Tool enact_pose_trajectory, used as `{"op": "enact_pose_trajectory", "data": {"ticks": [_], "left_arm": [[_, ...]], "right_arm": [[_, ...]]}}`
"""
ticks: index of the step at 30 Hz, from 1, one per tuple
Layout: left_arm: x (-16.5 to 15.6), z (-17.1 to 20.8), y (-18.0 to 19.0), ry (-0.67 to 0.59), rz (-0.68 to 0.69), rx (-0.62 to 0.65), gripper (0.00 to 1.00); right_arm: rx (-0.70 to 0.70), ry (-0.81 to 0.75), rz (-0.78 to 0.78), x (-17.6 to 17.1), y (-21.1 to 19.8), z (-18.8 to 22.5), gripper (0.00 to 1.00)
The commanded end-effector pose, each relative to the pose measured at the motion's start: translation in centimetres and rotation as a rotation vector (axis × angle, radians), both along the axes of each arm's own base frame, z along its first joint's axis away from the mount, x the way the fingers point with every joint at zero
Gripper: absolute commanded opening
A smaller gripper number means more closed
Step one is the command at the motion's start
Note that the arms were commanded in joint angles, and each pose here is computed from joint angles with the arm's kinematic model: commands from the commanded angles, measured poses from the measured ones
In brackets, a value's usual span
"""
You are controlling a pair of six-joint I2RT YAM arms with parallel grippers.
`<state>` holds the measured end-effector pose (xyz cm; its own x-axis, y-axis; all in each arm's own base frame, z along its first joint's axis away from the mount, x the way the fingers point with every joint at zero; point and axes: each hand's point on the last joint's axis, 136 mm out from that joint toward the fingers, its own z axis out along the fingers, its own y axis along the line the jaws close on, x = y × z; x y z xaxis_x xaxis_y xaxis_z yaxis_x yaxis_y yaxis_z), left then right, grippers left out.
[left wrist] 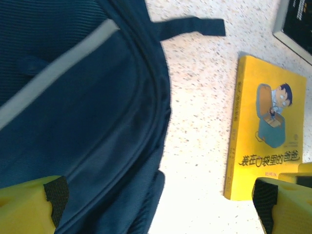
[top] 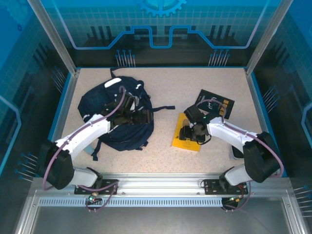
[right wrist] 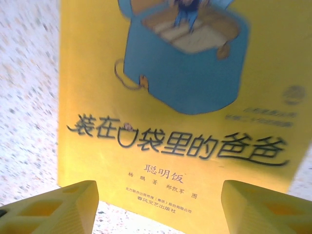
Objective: Pack the student bag
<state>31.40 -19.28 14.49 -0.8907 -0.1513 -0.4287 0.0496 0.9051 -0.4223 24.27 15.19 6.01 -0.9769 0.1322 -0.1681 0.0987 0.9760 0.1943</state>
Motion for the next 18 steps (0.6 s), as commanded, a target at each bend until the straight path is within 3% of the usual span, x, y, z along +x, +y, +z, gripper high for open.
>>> {"op": "enact_pose_trajectory", "data": {"ticks": [1, 10, 18], "left_arm": [[0.2, 1.4, -4.0, 0.0, -0.081, -0.076, 0.99], [-0.6, -1.5, -11.4, 0.078, -0.172, -0.072, 0.92], [-0.1, -5.5, -15.5, 0.16, -0.165, -0.038, 0.82]], "right_arm": [[-0.037, -0.067, -0.106, 1.8, -2.5, 1.6, 0.7], [0.01, -0.015, -0.162, 5.3, -6.3, -0.7, 0.65], [-0.02, 0.042, -0.118, 6.6, -7.1, -3.5, 0.52]]}}
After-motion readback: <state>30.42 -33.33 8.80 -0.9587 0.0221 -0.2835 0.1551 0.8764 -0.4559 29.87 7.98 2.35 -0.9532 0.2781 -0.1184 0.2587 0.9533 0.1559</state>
